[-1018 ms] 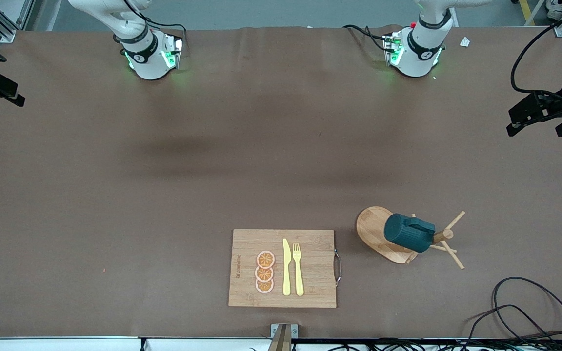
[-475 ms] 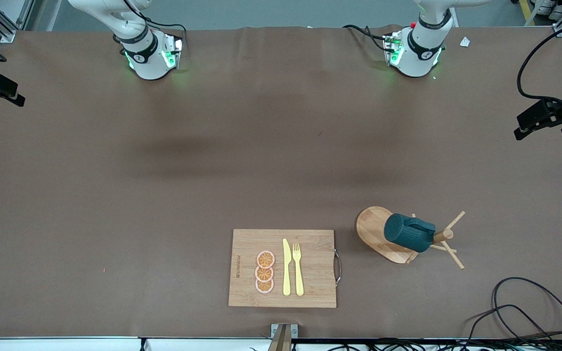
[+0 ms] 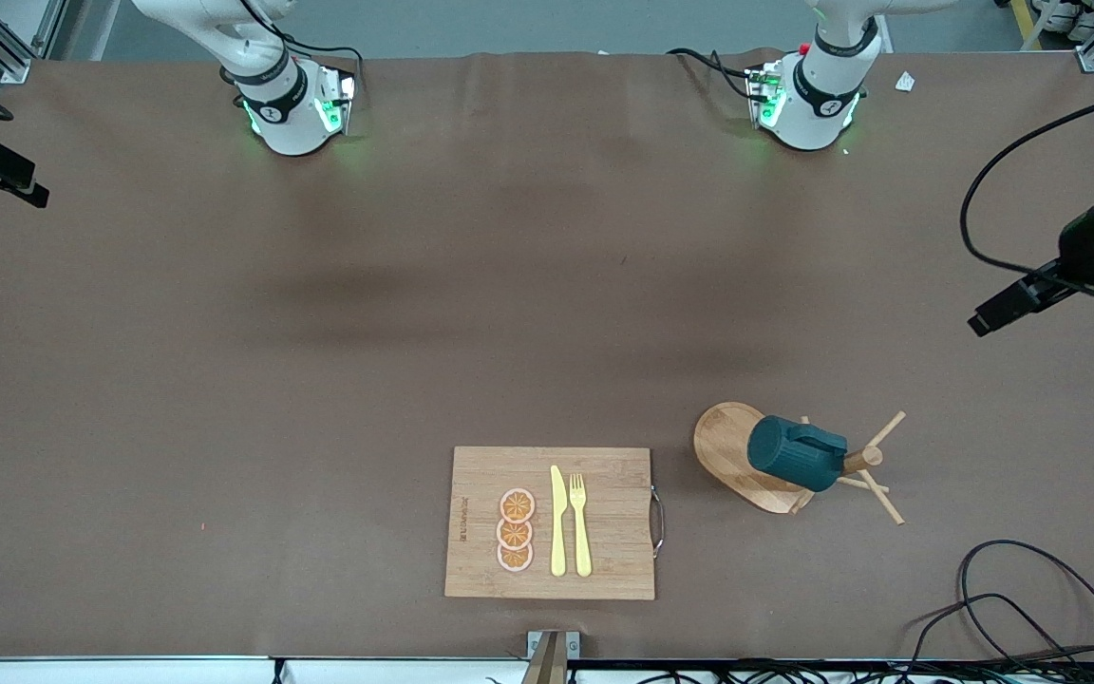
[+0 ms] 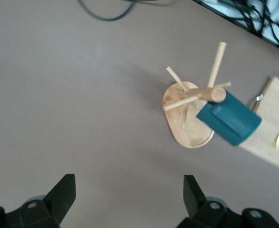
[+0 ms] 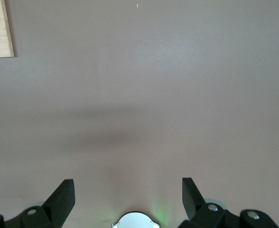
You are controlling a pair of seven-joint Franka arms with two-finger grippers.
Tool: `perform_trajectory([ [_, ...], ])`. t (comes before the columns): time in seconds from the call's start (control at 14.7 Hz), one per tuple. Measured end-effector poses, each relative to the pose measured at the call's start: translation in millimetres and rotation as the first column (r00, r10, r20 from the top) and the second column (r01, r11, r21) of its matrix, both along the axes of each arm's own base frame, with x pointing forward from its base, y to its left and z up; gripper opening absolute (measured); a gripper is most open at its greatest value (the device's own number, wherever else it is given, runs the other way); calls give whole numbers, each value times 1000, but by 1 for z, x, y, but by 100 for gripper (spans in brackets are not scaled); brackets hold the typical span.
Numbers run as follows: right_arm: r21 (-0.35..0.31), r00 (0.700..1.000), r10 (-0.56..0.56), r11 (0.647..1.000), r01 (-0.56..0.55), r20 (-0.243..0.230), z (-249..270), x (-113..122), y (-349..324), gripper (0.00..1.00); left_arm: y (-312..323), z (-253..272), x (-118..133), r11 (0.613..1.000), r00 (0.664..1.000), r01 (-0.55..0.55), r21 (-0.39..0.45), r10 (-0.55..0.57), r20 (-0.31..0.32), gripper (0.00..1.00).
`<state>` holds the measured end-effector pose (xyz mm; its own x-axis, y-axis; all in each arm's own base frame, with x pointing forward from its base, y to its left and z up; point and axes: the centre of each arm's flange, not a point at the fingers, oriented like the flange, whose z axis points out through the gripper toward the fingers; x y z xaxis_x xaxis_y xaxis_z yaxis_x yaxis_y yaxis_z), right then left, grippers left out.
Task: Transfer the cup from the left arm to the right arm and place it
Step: 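Reach the left gripper to the teal mug on the wooden stand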
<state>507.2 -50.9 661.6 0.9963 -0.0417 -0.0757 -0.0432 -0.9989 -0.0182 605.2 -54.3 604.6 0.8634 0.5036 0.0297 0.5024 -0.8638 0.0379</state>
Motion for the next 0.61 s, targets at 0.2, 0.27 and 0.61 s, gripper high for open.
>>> perform_trajectory([
  [0.2,0,1000,0,1000,0,0,0,0,0,100,-31,-21,8,983,984,-179,-51,177,-37,100],
  [0.27,0,1000,0,1000,0,0,0,0,0,100,-37,-30,14,974,977,-212,-74,209,-48,100],
  [0.61,0,1000,0,1000,0,-1,0,0,0,100,-34,-90,54,933,949,-314,-176,306,-75,100],
])
